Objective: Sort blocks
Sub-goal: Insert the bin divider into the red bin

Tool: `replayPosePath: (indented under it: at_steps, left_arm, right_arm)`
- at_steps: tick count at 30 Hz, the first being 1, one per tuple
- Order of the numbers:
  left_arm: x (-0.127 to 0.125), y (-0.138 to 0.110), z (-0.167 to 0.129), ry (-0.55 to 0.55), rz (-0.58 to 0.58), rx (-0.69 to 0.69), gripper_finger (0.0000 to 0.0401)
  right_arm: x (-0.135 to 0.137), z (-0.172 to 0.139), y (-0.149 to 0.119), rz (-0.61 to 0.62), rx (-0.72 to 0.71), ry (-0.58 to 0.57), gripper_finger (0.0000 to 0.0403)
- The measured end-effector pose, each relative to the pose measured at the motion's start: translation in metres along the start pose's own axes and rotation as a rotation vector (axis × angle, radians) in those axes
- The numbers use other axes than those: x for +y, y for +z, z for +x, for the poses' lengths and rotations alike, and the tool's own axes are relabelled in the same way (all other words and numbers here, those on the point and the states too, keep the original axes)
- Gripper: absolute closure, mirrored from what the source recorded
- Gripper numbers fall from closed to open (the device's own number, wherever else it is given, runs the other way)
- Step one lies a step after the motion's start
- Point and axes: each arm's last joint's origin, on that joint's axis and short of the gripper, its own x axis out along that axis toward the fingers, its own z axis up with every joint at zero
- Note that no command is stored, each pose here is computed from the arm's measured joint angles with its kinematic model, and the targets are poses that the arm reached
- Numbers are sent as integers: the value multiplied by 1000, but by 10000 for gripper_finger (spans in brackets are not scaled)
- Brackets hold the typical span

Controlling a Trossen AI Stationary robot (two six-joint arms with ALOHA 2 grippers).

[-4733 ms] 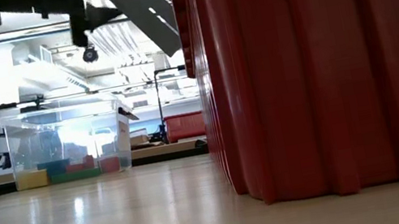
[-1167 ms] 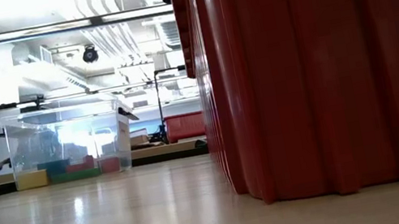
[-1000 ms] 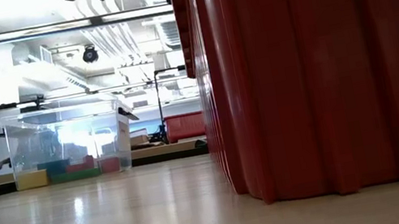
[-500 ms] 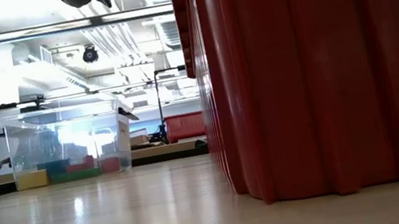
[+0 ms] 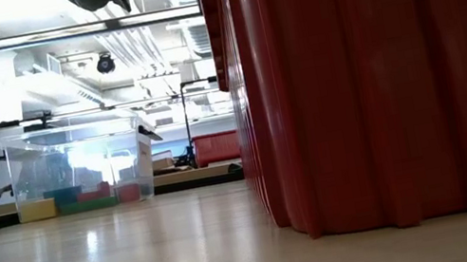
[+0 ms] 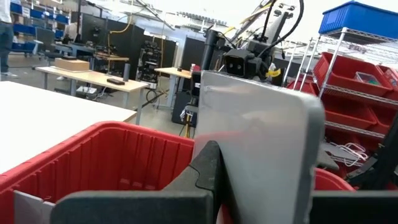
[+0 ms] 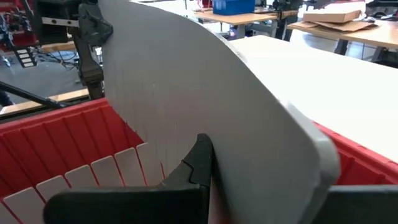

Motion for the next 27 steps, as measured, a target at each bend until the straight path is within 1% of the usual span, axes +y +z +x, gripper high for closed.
replayPosePath:
  at_steps: [6, 18, 27]
  left_arm:
    - [2, 0, 0, 26, 45, -6, 401]
    - [2, 1, 0, 29, 48, -8, 401]
    - [8, -19, 8, 30, 13, 45, 401]
  right_arm:
    - [0, 0, 1, -10, -7, -10, 403]
    - [0, 0, 2, -20, -19, -12, 403]
    - [-1, 0, -1, -33, 3, -37, 403]
